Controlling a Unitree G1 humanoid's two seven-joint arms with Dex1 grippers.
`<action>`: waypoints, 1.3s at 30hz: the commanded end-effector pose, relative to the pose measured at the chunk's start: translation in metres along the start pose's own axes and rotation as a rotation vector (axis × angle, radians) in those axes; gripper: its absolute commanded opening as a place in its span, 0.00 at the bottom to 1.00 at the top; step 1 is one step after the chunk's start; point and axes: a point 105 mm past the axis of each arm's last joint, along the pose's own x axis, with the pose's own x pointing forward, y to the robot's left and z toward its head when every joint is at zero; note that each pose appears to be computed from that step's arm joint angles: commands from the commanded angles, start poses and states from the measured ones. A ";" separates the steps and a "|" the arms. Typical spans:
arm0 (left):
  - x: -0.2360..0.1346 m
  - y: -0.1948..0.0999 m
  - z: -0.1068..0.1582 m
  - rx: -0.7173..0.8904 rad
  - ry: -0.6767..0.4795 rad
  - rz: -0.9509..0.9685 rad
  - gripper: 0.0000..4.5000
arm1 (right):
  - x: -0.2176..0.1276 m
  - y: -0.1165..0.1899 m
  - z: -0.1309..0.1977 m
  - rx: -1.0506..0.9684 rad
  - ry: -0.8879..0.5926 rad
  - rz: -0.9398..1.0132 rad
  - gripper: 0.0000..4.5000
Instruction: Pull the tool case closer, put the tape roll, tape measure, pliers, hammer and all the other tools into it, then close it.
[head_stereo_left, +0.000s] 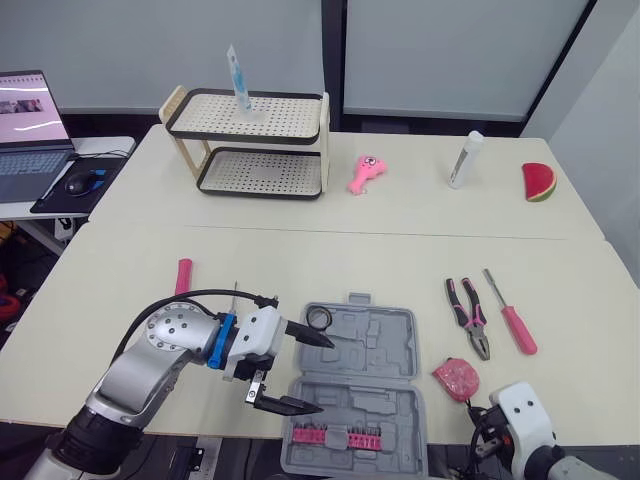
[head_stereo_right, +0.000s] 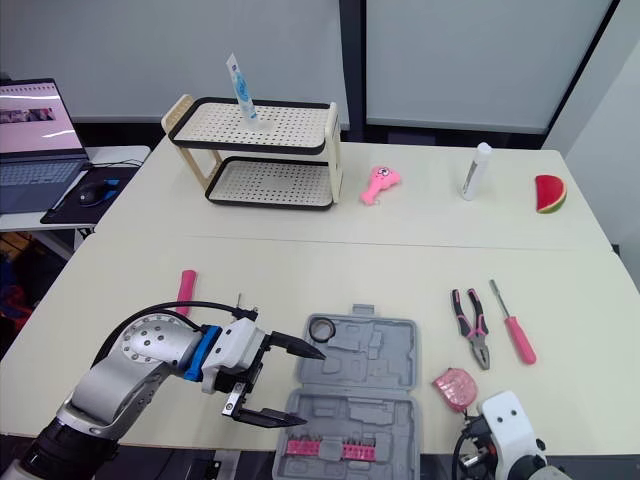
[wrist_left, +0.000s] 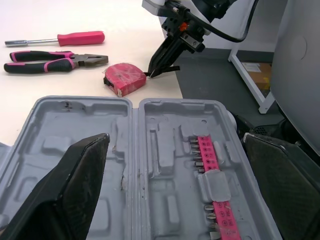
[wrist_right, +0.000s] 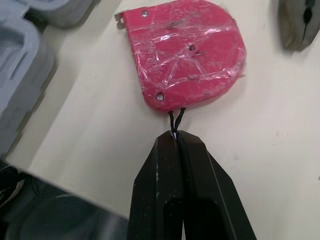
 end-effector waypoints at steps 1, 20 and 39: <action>0.005 -0.004 0.009 0.044 -0.009 -0.042 1.00 | -0.006 0.010 0.008 -0.012 -0.027 0.037 0.00; 0.009 -0.003 0.015 0.039 -0.018 -0.040 1.00 | -0.006 0.026 0.005 -0.030 0.027 0.134 0.00; 0.008 -0.003 0.015 0.041 -0.019 -0.013 1.00 | -0.051 0.022 0.038 -0.213 0.027 0.397 0.53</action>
